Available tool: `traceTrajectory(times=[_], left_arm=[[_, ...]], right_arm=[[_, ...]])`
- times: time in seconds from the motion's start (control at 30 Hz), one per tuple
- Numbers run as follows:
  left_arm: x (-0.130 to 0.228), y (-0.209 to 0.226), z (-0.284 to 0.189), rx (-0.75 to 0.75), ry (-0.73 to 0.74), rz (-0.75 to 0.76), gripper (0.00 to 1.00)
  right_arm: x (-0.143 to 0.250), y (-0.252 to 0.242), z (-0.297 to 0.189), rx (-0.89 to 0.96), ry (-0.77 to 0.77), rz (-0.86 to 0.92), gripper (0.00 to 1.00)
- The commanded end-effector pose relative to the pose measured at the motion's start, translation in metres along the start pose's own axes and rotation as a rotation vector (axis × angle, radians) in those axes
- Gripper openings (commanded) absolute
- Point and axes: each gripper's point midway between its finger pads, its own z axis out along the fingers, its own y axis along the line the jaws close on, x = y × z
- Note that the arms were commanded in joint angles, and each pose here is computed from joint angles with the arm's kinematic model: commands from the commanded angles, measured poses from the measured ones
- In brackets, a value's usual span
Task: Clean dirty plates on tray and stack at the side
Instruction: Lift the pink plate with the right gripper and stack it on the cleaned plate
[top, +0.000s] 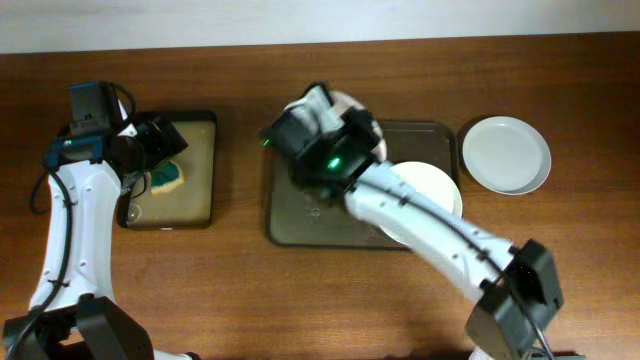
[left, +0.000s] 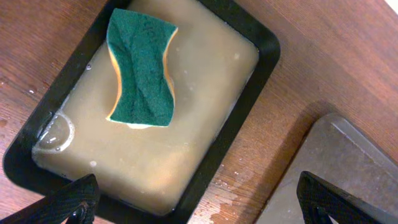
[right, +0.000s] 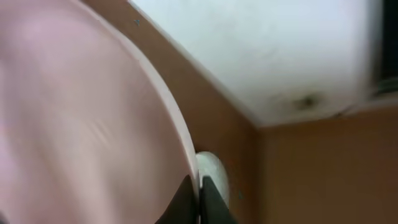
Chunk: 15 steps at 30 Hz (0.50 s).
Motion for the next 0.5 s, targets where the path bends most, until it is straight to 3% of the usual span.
traceTrajectory(times=[0.0, 0.2, 0.37, 0.47], left_arm=[[0.002, -0.001, -0.001, 0.005, 0.011, 0.011, 0.99], [0.004, 0.001, 0.000, 0.001, 0.020, 0.010, 0.99], [0.005, 0.001, 0.001, 0.001, 0.021, 0.010, 0.99], [0.005, 0.001, 0.001, 0.001, 0.021, 0.010, 1.00]], right_arm=[[0.038, -0.012, 0.069, -0.252, 0.213, 0.507, 0.04], [0.120, -0.059, 0.145, -0.572, 0.480, 0.929, 0.04], [0.234, -0.111, 0.187, -0.466, 0.663, 1.165, 0.04], [0.280, -0.119, 0.198, -0.409, 0.721, 1.239, 0.04]])
